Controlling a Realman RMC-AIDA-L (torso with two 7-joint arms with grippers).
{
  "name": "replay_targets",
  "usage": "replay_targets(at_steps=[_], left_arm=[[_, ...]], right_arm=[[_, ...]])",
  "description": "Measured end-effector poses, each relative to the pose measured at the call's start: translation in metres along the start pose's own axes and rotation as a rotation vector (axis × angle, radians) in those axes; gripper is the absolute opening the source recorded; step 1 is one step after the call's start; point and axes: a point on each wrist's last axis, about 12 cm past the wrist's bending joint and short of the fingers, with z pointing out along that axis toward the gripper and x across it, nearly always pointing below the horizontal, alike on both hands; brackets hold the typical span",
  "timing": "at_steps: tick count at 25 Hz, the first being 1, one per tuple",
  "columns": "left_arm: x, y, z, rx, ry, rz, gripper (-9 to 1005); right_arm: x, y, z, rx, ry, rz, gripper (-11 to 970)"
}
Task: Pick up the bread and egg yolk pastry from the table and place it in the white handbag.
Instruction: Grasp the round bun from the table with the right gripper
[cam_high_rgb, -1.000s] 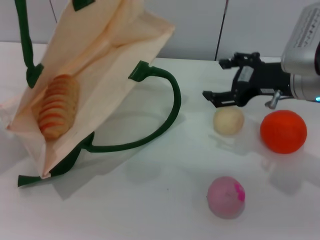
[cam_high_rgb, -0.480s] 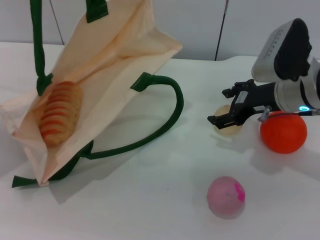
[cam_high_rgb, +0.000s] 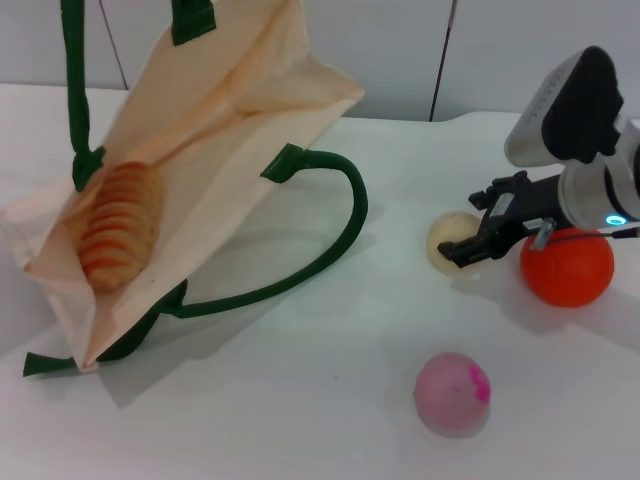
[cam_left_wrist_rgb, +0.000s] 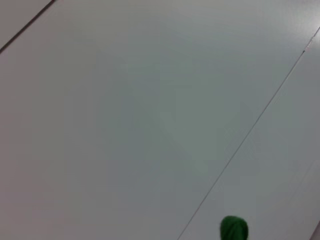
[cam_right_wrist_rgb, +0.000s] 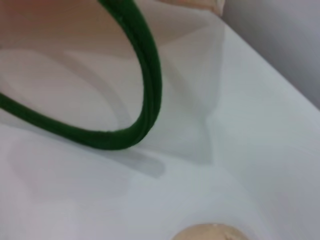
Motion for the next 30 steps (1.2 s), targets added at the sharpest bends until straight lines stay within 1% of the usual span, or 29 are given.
replay_targets(at_steps=[6,15,20,23,30], left_arm=[[-0.0002,-0.0001,-0.0001,0.001,-0.001,0.0,101],[0.0,0.0003,-0.0015,-0.004,-0.001,0.0,101],[0.0002,0.0007,-0.0016,-0.007,0.0,-0.001,101],[0.0003,0.0009,-0.002,-0.009,-0.001,-0.002,101],[0.0002,0.0013,-0.0025,-0.013,-0.001,-0.008,101]], right_arm=[[-0.0028,0.0032,0.0069,-0.026,0.035,-0.012,886],[-0.0034,0.0039,0.0036,-0.037,0.024,-0.009,882],[-0.0028,0.0051,0.003,-0.05,0.03,-0.011,733],[-0.0029,0.0057,0.0025,-0.056,0.031,-0.015,670],[-0.0048,0.0054,0.0009,-0.054,0.024,-0.02,621]])
